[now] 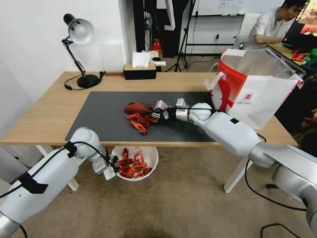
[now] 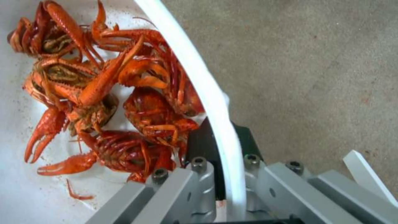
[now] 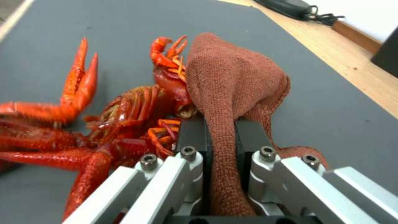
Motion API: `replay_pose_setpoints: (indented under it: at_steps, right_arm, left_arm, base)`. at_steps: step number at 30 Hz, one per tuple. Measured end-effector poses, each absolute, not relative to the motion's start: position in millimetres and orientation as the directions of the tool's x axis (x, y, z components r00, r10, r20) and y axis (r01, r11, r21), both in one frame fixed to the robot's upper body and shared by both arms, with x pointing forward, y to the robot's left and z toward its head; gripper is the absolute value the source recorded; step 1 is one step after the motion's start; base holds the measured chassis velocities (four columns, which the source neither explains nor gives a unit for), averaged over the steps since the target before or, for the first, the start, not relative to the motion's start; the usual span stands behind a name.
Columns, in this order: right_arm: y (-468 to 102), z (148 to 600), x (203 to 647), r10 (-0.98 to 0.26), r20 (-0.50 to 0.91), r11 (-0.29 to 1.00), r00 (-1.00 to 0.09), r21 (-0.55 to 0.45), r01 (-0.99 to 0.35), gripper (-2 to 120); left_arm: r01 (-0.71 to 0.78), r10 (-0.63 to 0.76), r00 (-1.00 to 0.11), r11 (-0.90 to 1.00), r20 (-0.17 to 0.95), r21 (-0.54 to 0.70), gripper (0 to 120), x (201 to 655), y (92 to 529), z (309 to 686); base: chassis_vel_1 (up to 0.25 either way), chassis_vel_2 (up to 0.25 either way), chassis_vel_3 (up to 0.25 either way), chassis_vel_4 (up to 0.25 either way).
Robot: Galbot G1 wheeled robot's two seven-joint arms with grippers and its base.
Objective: Sweep shrimp from table into container with towel, then put container into takeout bag.
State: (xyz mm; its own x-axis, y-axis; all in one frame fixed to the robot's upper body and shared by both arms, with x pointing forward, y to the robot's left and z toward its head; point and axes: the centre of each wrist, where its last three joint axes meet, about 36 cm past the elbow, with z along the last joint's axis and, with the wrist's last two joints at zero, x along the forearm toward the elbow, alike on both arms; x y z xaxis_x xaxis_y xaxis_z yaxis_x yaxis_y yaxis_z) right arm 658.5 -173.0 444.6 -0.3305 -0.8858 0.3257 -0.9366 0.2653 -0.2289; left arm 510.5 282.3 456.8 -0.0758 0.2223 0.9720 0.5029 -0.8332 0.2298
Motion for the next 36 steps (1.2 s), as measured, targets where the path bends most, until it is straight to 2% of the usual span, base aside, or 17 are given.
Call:
replay_pose_setpoints:
  at_steps: [36]
  right_arm:
    - [-181,436,590,-0.931,0.303,0.148,-0.202,-0.192,-0.970,7]
  left_arm:
    - [0.511,0.216,-0.064,-0.831,0.974,0.218,0,515,280,451]
  base:
    - [0.000,0.000,0.000,0.000]
